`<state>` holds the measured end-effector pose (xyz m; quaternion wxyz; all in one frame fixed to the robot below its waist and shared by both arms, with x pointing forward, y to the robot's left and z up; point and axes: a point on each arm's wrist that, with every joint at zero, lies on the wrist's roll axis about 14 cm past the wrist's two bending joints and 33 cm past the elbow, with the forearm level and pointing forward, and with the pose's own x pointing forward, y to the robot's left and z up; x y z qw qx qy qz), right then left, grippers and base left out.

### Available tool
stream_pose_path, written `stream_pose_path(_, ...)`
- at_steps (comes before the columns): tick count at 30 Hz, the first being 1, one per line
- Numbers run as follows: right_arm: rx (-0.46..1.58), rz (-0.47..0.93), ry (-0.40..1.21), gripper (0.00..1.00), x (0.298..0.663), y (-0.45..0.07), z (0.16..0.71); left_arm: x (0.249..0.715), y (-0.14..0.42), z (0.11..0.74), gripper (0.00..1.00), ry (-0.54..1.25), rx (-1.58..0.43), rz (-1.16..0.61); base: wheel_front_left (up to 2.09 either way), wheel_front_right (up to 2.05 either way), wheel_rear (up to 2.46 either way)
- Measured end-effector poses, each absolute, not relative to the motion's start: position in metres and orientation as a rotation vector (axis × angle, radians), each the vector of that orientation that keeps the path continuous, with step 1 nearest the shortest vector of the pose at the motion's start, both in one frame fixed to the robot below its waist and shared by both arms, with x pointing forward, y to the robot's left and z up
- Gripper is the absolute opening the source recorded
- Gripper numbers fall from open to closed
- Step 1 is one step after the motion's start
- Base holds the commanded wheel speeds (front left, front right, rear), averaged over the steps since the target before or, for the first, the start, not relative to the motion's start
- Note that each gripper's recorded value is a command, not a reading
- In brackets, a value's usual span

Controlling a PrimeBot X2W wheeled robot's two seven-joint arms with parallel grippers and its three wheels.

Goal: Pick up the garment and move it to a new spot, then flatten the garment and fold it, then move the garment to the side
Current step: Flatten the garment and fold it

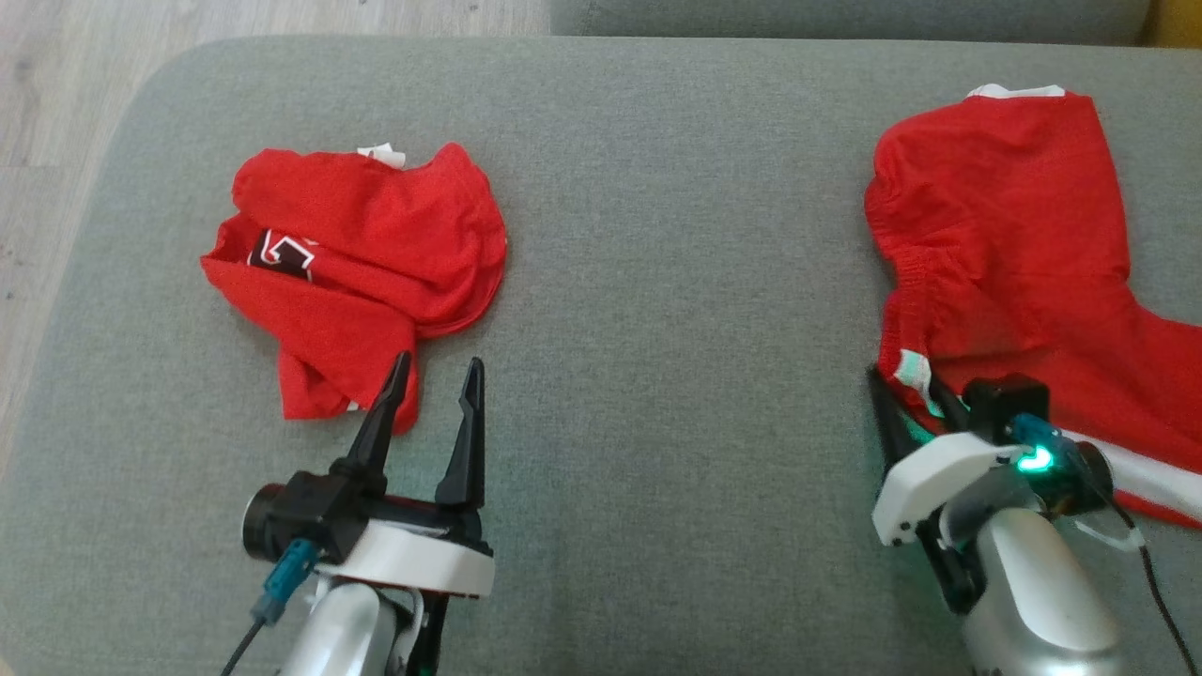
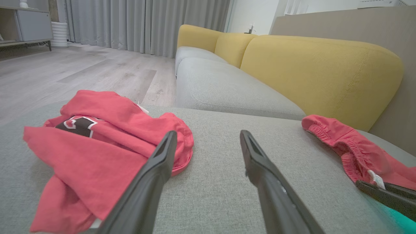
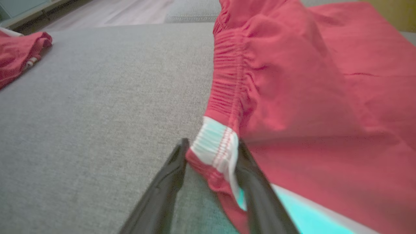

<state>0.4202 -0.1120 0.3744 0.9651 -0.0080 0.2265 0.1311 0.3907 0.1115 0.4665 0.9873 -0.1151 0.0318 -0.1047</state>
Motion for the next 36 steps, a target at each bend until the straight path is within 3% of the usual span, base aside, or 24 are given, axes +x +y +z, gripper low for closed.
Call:
stream_pose_path(9, 0.063, 0.393, 0.338, 0.0, 0.422, -0.066, 0.405, 0.392, 0.106, 0.472, 1.0, 0.05, -0.242, -0.226, 0.0, 0.0, 0.0)
stream_pose_path(17, 0.09, 0.48, 0.326, 0.0, 0.411, -0.039, 0.413, 0.392, 0.105, 0.475, 1.0, 0.042, -0.241, -0.23, 0.0, 0.0, 0.0)
stream_pose_path(18, 0.09, 0.487, 0.325, 0.92, 0.41, -0.037, 0.413, 0.392, 0.104, 0.475, 1.0, 0.041, -0.241, -0.232, 0.0, 0.0, 0.0)
stream_pose_path(19, 0.086, 0.49, 0.319, 1.0, 0.409, -0.036, 0.415, 0.392, 0.104, 0.476, 1.0, 0.041, -0.241, -0.234, 0.0, 0.0, 0.0)
stream_pose_path(28, 0.099, 0.356, 0.189, 1.0, 0.418, -0.08, 0.443, 0.395, 0.083, 0.48, 1.0, 0.033, -0.233, -0.303, 0.0, 0.0, 0.0)
stream_pose_path(32, 0.089, 0.197, 0.156, 1.0, 0.404, -0.133, 0.444, 0.397, 0.066, 0.481, 1.0, 0.033, -0.231, -0.359, 0.0, 0.0, 0.0)
stream_pose_path(36, 0.058, -0.02, 0.211, 1.0, 0.366, -0.205, 0.422, 0.398, 0.047, 0.476, 1.0, 0.053, -0.234, -0.419, 0.0, 0.0, 0.0)
